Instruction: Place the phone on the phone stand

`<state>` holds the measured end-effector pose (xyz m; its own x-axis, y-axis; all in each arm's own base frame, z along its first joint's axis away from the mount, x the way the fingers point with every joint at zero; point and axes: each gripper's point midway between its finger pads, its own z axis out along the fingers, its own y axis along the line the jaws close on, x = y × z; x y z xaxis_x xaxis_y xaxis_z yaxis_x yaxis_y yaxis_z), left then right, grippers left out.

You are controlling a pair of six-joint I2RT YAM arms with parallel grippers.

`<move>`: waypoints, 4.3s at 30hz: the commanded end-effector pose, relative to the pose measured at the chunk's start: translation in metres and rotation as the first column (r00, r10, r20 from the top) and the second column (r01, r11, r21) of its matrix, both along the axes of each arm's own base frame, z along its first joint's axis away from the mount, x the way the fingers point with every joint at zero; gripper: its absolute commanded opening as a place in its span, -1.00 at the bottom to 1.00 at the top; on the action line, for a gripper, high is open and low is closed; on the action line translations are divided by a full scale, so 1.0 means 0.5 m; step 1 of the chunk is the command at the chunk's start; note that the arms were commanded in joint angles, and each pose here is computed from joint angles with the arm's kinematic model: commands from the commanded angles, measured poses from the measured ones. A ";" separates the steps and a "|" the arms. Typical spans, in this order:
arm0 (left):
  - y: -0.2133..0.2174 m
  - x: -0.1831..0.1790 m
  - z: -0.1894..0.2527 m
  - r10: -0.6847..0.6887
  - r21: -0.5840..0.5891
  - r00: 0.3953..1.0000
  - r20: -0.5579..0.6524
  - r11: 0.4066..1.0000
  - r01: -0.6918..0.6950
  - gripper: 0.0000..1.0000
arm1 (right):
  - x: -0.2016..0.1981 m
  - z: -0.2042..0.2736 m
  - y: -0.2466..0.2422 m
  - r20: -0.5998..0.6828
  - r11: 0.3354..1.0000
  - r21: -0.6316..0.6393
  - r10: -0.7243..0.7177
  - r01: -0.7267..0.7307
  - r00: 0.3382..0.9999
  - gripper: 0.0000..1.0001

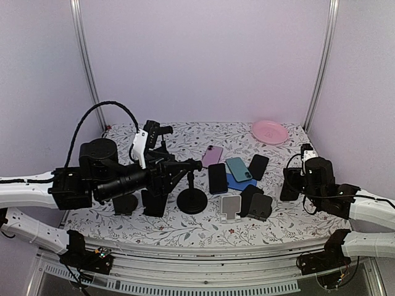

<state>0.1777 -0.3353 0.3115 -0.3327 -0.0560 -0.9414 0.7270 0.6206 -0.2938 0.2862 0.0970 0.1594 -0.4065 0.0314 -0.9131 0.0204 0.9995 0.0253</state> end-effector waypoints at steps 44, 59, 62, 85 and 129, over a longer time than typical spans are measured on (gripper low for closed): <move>0.009 0.008 0.001 0.001 -0.013 1.000 -0.003 1.000 -0.001 0.35 | 0.047 -0.027 -0.014 -0.010 0.994 0.098 -0.056 0.057 0.998 -0.26; 0.012 0.006 0.001 0.000 -0.014 1.000 -0.006 1.000 0.000 0.35 | 0.045 -0.049 -0.014 -0.069 0.986 0.136 -0.090 0.099 0.994 -0.24; 0.012 0.006 -0.002 -0.001 -0.013 1.000 -0.008 1.000 0.000 0.35 | 0.046 -0.044 -0.011 -0.079 0.986 0.137 -0.087 0.097 0.993 -0.19; 0.015 0.005 -0.001 -0.001 -0.018 1.000 -0.005 1.000 0.001 0.34 | 0.059 -0.017 0.006 -0.075 0.981 0.176 -0.070 0.082 0.995 -0.10; 0.018 0.004 -0.004 -0.005 -0.017 1.000 -0.006 1.000 0.004 0.34 | 0.056 -0.016 -0.022 -0.023 0.982 0.140 -0.125 0.127 0.992 -0.19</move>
